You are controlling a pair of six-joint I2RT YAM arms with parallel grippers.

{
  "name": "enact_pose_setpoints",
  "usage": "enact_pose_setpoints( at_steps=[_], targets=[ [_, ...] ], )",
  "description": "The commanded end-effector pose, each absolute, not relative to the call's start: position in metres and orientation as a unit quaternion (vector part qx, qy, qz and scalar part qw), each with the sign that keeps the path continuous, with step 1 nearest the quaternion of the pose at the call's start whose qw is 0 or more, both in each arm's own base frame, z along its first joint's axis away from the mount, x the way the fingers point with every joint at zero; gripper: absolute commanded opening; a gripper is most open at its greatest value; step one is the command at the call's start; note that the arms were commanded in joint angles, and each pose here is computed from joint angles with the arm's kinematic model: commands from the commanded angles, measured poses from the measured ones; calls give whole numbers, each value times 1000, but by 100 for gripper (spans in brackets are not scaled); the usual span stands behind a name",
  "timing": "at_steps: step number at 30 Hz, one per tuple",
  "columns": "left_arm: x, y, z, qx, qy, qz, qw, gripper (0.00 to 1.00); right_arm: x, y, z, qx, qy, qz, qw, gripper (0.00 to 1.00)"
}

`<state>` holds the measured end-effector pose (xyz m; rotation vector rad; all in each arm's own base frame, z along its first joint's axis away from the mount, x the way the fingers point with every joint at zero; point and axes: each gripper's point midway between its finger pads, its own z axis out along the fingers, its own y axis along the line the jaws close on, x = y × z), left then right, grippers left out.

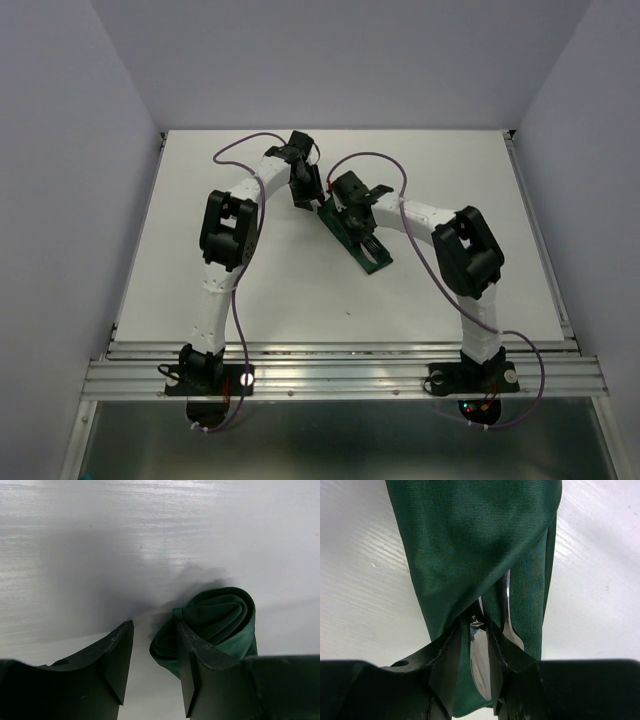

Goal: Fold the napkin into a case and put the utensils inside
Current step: Stuff the knife into the folded napkin.

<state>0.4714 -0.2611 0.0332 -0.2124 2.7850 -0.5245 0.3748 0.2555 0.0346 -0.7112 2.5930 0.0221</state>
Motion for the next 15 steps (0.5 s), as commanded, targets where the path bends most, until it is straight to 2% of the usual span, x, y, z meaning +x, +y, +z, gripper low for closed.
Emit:
enact_pose_setpoints(
  at_steps=[1,15],
  targets=[
    [465,-261,26,-69,972,-175,140,50,383,261,57,-243,933,27,262,33],
    [463,-260,24,-69,973,-174,138,50,391,250,59,-224,932,5,284,34]
  ],
)
